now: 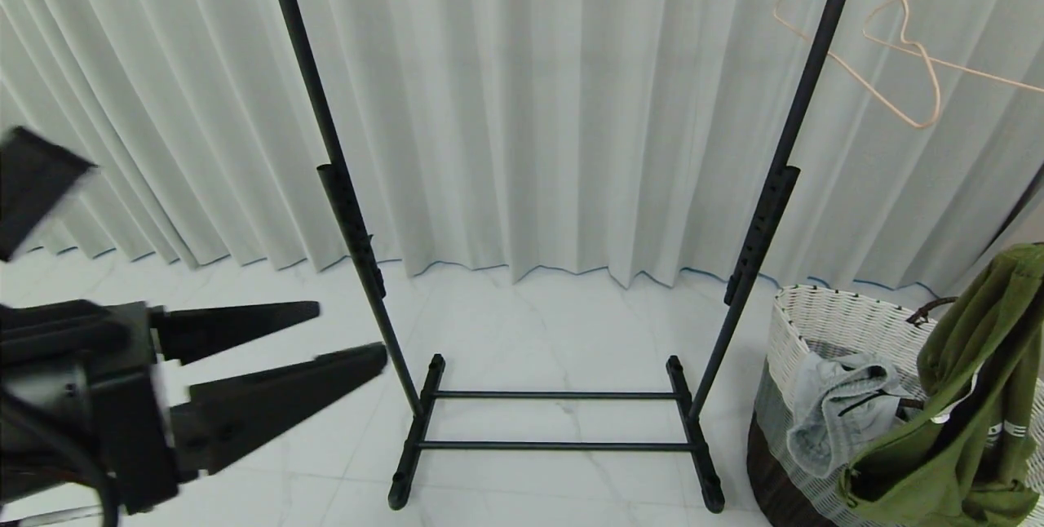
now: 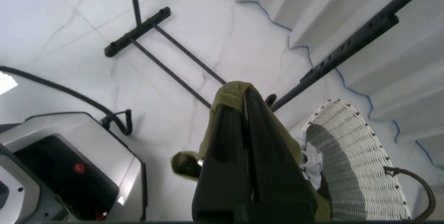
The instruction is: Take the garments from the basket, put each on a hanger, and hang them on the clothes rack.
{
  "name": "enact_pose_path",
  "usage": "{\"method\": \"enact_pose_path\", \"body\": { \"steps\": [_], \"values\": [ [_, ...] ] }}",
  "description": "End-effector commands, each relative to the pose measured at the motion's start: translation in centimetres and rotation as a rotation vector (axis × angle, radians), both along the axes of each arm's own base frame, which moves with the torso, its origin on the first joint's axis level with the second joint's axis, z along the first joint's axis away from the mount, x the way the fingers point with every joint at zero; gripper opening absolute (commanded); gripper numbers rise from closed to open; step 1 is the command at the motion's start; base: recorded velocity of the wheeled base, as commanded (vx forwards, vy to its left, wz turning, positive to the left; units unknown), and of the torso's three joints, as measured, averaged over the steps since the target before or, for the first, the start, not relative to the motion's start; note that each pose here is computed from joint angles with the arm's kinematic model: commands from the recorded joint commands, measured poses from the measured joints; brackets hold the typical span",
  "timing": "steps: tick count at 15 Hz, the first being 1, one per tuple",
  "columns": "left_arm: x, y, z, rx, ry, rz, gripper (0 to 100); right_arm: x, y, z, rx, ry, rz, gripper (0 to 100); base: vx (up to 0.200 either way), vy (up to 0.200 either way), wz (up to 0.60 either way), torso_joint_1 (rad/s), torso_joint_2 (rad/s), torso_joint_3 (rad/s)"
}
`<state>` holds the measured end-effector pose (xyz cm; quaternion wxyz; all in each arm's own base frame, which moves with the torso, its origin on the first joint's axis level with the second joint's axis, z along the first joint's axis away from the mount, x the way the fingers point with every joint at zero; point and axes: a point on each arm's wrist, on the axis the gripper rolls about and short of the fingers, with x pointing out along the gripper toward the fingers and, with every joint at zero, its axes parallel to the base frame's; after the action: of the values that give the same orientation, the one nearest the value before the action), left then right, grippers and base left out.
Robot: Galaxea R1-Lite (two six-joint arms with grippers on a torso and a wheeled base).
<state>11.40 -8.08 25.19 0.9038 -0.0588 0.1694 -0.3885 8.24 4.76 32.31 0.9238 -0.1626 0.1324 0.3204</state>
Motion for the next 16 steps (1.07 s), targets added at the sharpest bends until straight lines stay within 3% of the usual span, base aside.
{"method": "enact_pose_path", "body": {
  "steps": [1, 3, 4, 6, 9, 12, 16],
  "values": [
    [3.1, -7.3, -2.9, 0.066, 0.174, -0.127, 100, 0.3, 0.2, -0.2, 0.004, 0.018, -0.004, 0, 0.0, 0.0, 0.0, 0.0, 0.0, 0.0],
    [4.1, -11.3, -4.0, 0.048, 0.198, -0.179, 100, 0.4, 0.2, -0.3, 0.023, 0.039, -0.014, 0, 0.0, 0.0, 0.0, 0.0, 0.0, 0.0],
    [4.7, -14.9, -5.3, 0.051, 0.211, -0.18, 100, 0.4, 0.2, -0.5, 0.028, 0.048, -0.018, 0, 0.0, 0.0, 0.0, 0.0, 0.0, 0.0],
    [3.8, -19.4, -7.6, 0.112, 0.249, -0.193, 100, 0.6, 0.3, -0.7, 0.051, 0.055, -0.027, 0, 0.0, 0.0, 0.0, 0.0, 0.0, 0.0],
    [2.7, -25.7, -10.0, 0.116, 0.314, -0.216, 100, 0.8, 0.4, -1.3, 0.073, 0.064, -0.042, 0, 0.0, 0.0, 0.0, 0.0, 0.0, 0.0],
    [3.6, -30.1, -11.6, 0.109, 0.291, -0.19, 100, 0.8, 0.4, -2.1, 0.068, 0.083, -0.043, 0, 0.0, 0.0, 0.0, 0.0, 0.0, 0.0],
    [5.5, -32.0, -13.3, 0.11, 0.289, -0.157, 100, 0.8, 0.4, -2.1, 0.07, 0.086, -0.039, 0, 0.0, 0.0, 0.0, 0.0, 0.0, 0.0]
  ]
}}
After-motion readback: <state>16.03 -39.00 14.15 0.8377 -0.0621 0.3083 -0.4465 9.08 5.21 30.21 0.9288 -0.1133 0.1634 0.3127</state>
